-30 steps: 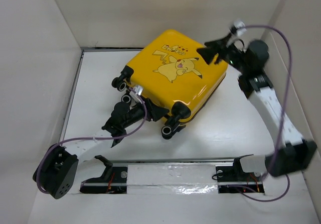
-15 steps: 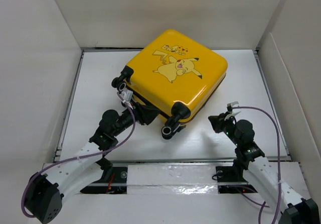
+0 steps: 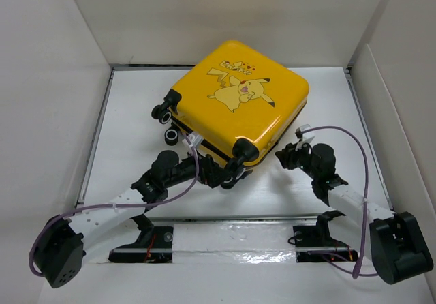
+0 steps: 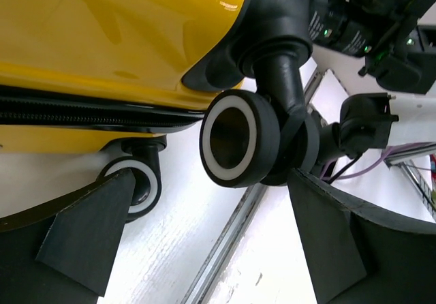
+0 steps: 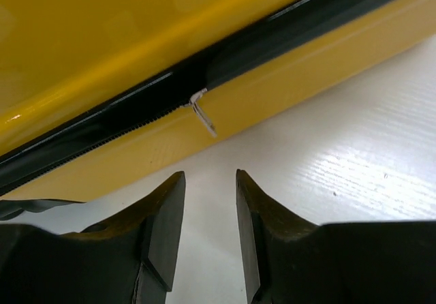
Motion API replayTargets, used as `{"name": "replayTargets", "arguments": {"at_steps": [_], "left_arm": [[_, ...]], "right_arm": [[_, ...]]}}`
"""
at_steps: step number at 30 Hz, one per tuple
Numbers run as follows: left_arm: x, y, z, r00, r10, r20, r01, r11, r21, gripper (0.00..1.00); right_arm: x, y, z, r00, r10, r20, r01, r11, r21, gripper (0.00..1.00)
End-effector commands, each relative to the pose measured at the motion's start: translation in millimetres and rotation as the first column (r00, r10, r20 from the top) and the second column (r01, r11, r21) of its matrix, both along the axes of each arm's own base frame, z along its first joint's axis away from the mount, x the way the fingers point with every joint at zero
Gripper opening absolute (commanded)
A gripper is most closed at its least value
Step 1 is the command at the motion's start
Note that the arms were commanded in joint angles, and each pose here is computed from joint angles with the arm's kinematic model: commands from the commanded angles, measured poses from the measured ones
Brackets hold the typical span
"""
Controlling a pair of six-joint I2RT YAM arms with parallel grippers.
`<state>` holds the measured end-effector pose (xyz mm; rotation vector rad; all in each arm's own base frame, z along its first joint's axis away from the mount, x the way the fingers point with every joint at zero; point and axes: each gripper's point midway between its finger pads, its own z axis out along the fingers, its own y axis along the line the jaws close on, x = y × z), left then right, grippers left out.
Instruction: Pack the luggage
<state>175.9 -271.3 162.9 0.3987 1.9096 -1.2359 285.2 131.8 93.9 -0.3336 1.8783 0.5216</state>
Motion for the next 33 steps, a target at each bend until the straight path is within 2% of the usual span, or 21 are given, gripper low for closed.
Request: {"name": "replayTargets", "arguments": {"at_steps": [1, 7, 13, 18, 22, 23, 25, 29, 32, 33], "left_arm": [[-1, -12, 34, 0.994, -0.061, 0.094, 0.067, 0.996, -0.062, 0.95], [-3, -18, 37, 0.991, -0.093, 0.101, 0.101, 0.992, -0.075, 0.94], [-3, -21, 43, 0.988, -0.104, 0.115, 0.115, 0.989, -0.098, 0.94], [0, -28, 52, 0.984, -0.119, 0.131, 0.134, 0.984, -0.119, 0.93], [1, -32, 59, 0.981, -0.132, 0.141, 0.152, 0.979, -0.14, 0.92], [1, -34, 58, 0.981, -0.138, 0.137, 0.157, 0.978, -0.14, 0.92], [-1, -38, 63, 0.976, -0.162, 0.143, 0.184, 0.97, -0.16, 0.92], [-5, -51, 61, 0.963, -0.241, 0.122, 0.26, 0.949, -0.18, 0.89], [-5, -64, 75, 0.953, -0.259, 0.156, 0.287, 0.937, -0.2, 0.89], [-5, -68, 80, 0.951, -0.26, 0.17, 0.293, 0.933, -0.208, 0.88]], "right_arm": [[26, 9, 57, 0.974, 0.05, 0.22, -0.049, 0.999, -0.011, 0.43], [25, 12, 65, 0.963, 0.061, 0.264, -0.064, 0.998, 0.001, 0.43], [31, 16, 74, 0.939, 0.094, 0.332, -0.084, 0.996, -0.044, 0.41], [34, 18, 83, 0.919, 0.091, 0.384, -0.088, 0.996, -0.025, 0.22], [37, 22, 77, 0.928, 0.103, 0.358, -0.104, 0.994, -0.016, 0.13], [38, 23, 75, 0.929, 0.104, 0.354, -0.106, 0.994, -0.013, 0.07], [37, 22, 71, 0.935, 0.095, 0.343, -0.1, 0.995, -0.003, 0.01], [24, 28, 60, 0.956, 0.081, 0.282, -0.095, 0.995, 0.036, 0.0], [8, 39, 55, 0.967, 0.081, 0.242, -0.095, 0.994, 0.047, 0.0], [0, 42, 44, 0.978, 0.09, 0.189, -0.099, 0.994, 0.038, 0.0]]}}
